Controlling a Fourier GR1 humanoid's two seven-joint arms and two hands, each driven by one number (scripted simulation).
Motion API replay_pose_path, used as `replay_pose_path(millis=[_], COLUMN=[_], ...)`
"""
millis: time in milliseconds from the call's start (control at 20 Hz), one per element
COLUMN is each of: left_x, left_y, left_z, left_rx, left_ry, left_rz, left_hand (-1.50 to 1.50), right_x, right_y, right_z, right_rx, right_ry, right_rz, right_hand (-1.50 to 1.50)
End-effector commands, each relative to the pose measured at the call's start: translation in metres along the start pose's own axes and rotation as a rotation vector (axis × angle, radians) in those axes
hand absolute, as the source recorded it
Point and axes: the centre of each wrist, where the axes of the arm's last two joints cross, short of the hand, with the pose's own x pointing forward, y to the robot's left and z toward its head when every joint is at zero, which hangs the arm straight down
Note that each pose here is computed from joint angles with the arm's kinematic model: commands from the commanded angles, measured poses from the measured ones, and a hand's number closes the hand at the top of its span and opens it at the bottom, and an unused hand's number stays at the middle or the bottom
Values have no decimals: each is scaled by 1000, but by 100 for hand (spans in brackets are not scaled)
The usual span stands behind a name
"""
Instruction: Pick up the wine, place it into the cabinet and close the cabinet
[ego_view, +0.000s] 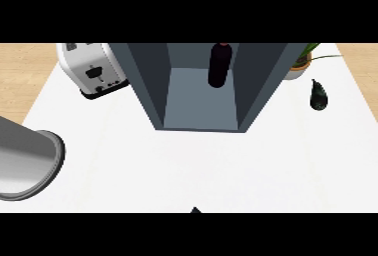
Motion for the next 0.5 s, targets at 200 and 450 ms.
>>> replay_pose_path(millis=[200, 450], left_x=[24, 27], left_y=[12, 39], left_z=[-3, 0], left_rx=[-42, -38], left_ry=[11, 8], left_rz=[27, 36], left_hand=[-150, -150], right_x=[9, 6], right_y=[17, 10], right_z=[-70, -109], right_rx=[-59, -137], right_ry=[-8, -3], right_rz=[94, 119], right_hand=[150, 150])
